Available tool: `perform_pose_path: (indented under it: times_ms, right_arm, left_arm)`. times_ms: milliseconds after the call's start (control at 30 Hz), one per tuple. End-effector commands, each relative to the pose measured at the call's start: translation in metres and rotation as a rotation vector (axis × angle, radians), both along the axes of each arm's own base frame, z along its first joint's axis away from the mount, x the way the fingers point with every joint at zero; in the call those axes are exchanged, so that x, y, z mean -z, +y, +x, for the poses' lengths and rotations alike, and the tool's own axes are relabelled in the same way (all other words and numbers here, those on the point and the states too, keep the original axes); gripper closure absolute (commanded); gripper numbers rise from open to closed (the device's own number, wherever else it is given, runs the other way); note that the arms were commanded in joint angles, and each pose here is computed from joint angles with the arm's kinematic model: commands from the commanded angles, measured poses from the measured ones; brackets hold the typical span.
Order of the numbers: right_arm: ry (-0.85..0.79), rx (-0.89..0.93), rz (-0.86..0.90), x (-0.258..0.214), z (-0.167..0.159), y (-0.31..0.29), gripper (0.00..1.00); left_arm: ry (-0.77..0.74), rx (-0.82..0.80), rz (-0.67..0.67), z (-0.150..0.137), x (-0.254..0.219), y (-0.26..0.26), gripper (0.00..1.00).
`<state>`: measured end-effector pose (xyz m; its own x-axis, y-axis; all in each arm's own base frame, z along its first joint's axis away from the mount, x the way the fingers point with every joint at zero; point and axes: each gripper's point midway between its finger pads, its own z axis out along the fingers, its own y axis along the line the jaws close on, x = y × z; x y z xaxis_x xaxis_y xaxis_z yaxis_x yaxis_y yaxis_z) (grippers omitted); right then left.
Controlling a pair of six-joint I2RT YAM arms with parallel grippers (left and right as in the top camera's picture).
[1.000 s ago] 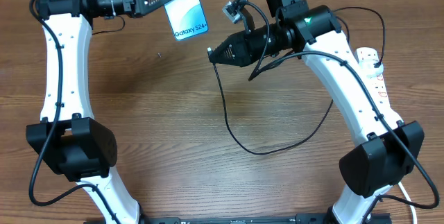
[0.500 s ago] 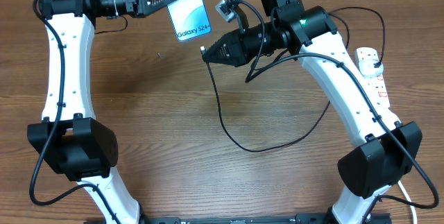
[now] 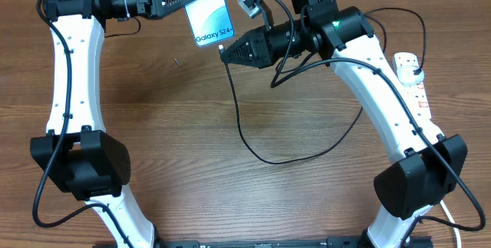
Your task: Plug charger to phone and switch on socket
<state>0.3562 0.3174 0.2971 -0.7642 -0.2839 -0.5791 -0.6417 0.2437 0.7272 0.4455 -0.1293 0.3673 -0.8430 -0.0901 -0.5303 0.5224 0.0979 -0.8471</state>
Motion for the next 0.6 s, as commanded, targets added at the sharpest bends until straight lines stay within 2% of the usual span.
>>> perform_pose_path:
  times_ms: [0,567]
  right_arm:
    - [-0.055,-0.008,0.052,-0.0330,-0.0066,-0.0025,0.96]
    - [-0.051,-0.030,0.079,-0.0377,-0.0102,-0.0011,0.96]
  left_arm:
    - [-0.040,0.048,-0.039,-0.0083,-0.0120,-0.0046,0.96]
    - [-0.056,0.048,-0.037,-0.0074,-0.0129,-0.0045,0.96]
